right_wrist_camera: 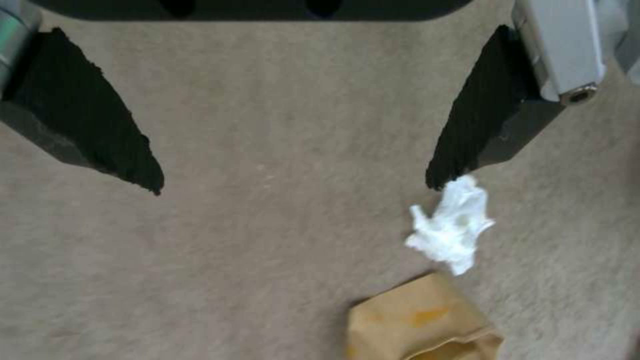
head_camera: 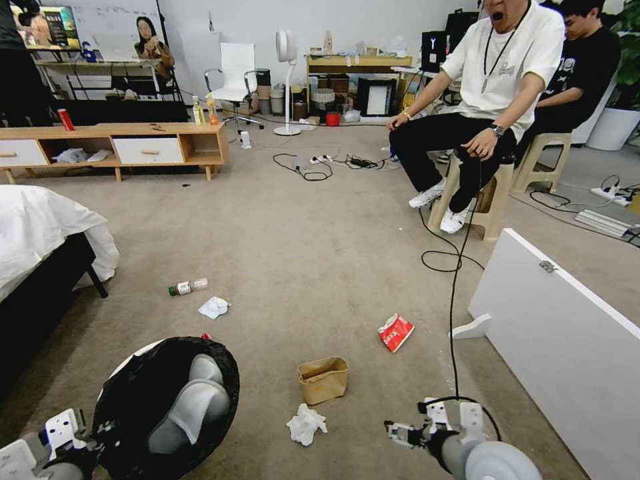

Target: Pick up the trash bin and place the garbage on the floor into it.

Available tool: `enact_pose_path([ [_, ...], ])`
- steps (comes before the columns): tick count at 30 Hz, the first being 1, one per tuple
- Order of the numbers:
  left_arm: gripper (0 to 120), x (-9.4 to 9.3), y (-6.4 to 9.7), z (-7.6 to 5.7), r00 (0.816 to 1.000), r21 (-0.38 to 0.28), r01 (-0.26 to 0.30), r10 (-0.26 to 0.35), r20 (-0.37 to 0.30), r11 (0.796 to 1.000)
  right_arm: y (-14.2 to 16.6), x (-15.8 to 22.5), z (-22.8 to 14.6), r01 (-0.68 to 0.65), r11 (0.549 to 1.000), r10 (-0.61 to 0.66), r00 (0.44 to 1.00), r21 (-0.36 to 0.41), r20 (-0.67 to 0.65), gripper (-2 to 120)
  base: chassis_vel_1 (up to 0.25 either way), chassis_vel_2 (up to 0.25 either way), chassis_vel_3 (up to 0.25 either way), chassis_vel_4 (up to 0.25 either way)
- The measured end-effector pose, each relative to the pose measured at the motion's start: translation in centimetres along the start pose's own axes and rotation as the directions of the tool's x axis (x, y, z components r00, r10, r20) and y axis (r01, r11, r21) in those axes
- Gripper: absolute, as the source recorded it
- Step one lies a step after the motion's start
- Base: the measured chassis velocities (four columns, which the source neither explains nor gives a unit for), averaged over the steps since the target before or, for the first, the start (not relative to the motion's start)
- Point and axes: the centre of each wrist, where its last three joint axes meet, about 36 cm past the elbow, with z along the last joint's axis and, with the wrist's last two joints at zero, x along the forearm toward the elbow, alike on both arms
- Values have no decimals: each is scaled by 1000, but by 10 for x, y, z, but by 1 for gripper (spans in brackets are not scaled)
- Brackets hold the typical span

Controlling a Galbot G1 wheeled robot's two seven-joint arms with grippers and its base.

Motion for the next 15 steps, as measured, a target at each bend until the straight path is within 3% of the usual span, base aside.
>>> enact_pose_path([
  [15, 2, 0, 5, 0, 1000, 5, 21, -21, 5, 1000, 37, -36, -16, 93, 995, -93, 996, 37, -12, 100, 0, 0, 0, 0],
])
